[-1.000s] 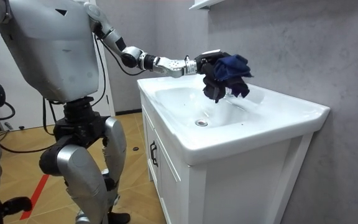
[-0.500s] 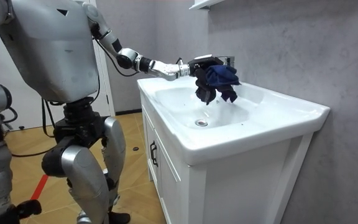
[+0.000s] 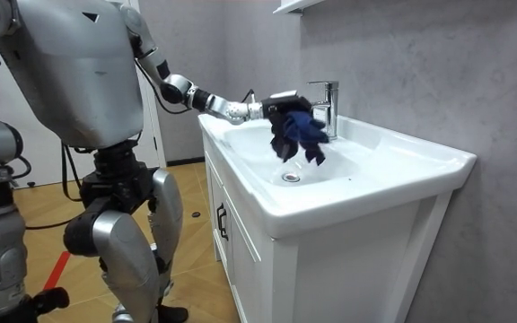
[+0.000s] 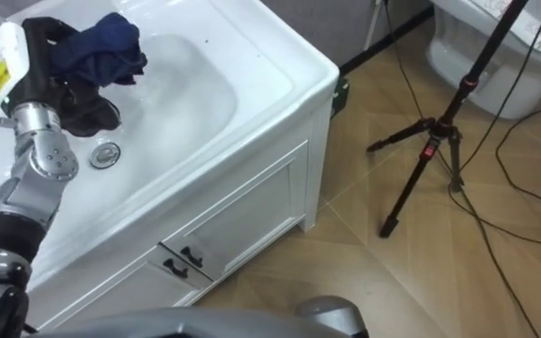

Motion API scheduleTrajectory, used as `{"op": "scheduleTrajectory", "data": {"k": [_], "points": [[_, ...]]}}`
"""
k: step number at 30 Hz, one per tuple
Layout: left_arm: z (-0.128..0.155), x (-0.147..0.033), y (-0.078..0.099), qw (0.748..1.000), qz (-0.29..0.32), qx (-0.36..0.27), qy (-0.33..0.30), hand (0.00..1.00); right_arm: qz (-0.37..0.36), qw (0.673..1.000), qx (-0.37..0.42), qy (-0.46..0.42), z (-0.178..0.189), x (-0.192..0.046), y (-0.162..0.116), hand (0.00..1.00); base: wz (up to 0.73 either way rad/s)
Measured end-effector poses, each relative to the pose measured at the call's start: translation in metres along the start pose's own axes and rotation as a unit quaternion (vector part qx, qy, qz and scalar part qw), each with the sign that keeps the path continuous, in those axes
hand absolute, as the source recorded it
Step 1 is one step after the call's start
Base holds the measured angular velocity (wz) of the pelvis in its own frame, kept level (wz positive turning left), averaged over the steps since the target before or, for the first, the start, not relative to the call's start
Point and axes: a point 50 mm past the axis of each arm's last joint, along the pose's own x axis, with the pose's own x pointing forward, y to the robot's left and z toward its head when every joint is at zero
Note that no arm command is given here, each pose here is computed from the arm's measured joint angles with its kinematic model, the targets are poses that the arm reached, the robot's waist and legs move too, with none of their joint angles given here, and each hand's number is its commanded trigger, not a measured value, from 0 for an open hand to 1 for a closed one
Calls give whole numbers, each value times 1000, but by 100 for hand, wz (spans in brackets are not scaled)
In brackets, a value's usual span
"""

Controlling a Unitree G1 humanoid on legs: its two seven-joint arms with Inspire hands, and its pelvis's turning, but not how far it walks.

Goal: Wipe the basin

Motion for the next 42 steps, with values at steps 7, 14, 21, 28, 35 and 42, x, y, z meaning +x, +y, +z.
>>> {"op": "scheduleTrajectory", "data": {"k": [7, 14, 21, 28, 35, 42], "points": [[-36, -27, -12, 996, -50, 25, 63, 100, -2, 1000, 7, 3, -2, 0, 1, 0, 10], [-72, -37, -6, 988, -42, 32, 144, 100, 9, 1000, -10, -6, 2, 0, 3, 0, 10], [-80, -44, -7, 986, -48, 39, 156, 100, 6, 1000, -9, -25, 12, 0, 0, 0, 8], [-88, -45, 2, 983, -30, 30, 178, 100, 0, 1000, 3, -31, 14, 0, -4, 0, 5], [-89, -41, 13, 983, 1, 19, 185, 100, -3, 1000, 6, -27, 11, 0, -4, 0, 2], [-80, -36, 21, 986, 41, 16, 162, 100, -15, 999, 7, -32, 11, 0, -5, 0, 9]]}}
